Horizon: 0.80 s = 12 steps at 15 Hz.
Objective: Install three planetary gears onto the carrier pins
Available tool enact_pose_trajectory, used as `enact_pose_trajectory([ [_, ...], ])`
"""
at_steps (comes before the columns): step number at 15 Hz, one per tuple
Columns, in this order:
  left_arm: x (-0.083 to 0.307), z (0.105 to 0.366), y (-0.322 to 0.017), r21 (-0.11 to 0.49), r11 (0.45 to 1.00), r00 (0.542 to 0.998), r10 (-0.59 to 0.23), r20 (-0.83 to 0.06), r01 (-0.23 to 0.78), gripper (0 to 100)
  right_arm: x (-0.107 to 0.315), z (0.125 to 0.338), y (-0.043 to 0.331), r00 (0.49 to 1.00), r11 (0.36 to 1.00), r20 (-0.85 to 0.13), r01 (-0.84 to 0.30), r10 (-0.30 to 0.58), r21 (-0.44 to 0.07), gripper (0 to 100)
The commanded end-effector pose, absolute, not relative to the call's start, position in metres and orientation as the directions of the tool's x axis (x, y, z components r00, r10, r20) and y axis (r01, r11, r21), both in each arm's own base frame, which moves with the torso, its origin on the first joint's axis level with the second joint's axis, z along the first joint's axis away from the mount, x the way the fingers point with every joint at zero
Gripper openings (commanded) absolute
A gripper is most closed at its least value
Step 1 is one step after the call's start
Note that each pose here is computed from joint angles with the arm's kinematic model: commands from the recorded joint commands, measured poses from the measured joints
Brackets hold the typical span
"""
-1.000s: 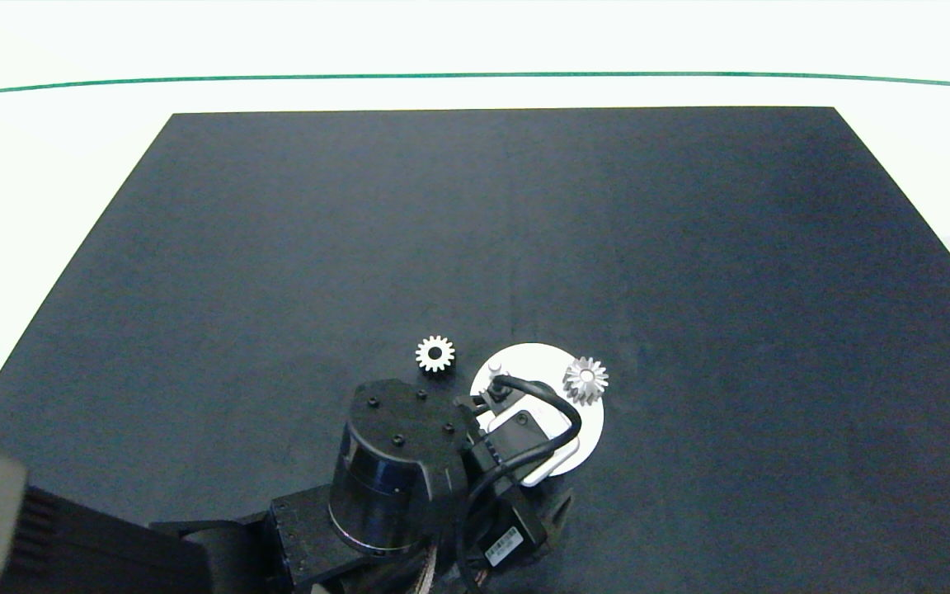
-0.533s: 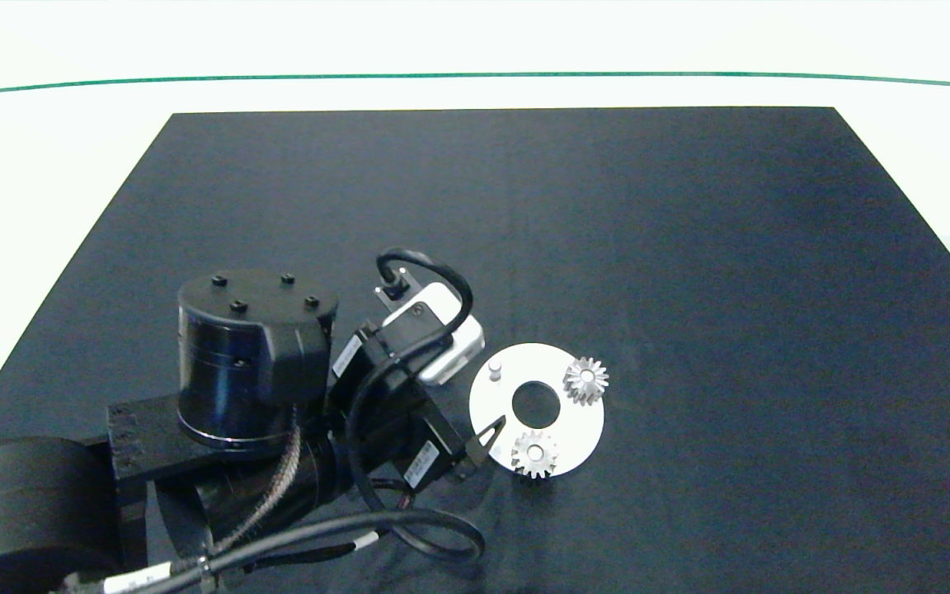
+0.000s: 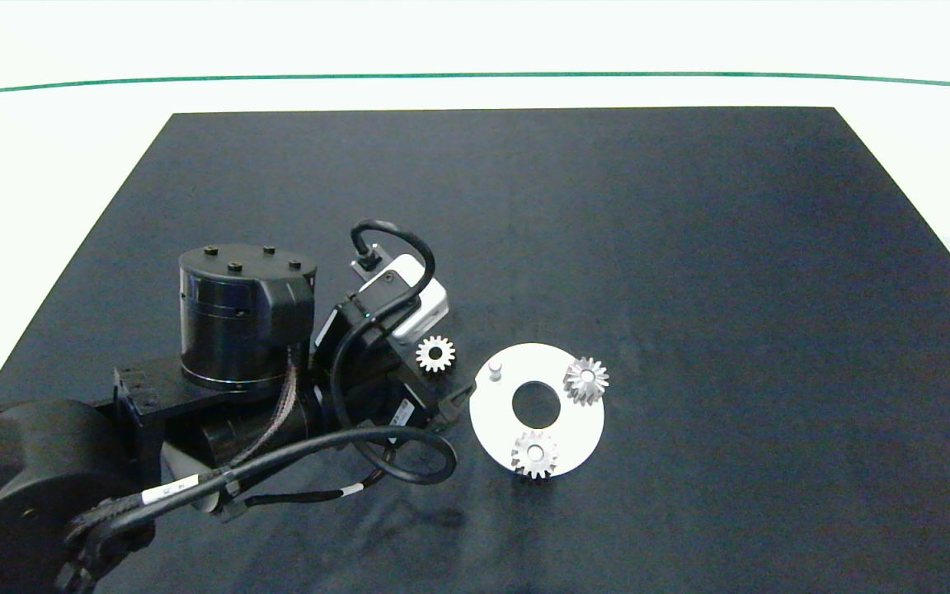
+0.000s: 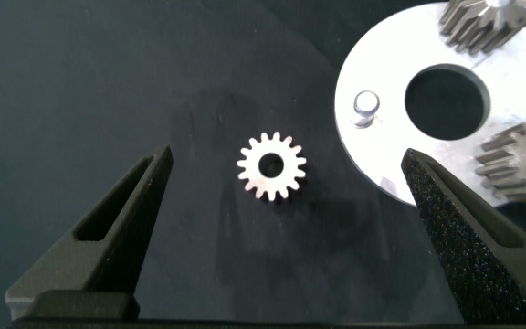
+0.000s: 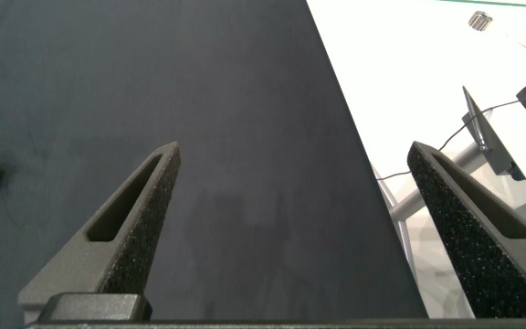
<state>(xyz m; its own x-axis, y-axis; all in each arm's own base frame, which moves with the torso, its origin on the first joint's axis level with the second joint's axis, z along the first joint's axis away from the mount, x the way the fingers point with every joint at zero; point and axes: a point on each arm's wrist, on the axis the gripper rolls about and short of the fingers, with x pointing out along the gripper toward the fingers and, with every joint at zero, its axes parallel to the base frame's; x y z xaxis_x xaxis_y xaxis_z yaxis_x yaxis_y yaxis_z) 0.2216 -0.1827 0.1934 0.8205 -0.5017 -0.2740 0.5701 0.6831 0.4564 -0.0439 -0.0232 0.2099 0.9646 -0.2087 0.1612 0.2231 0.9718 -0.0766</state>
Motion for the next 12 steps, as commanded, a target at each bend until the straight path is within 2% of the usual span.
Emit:
enact_pose_trajectory([
  [1,0.235,0.179,-0.192,0.46,0.68,0.82,-0.498,-0.281,0.571,100,-0.044,0.21,-0.023,0.964,0.971,0.162,0.225,-0.21,-0.08,100],
  [8,0.246,0.163,-0.192,0.464,0.667,0.812,-0.482,-0.328,0.583,100,-0.045,0.209,-0.024,0.964,0.971,0.166,0.225,-0.21,-0.079,100],
  [12,0.252,0.161,-0.187,0.459,0.665,0.808,-0.486,-0.332,0.589,93,-0.045,0.209,-0.024,0.964,0.971,0.165,0.225,-0.21,-0.078,100],
])
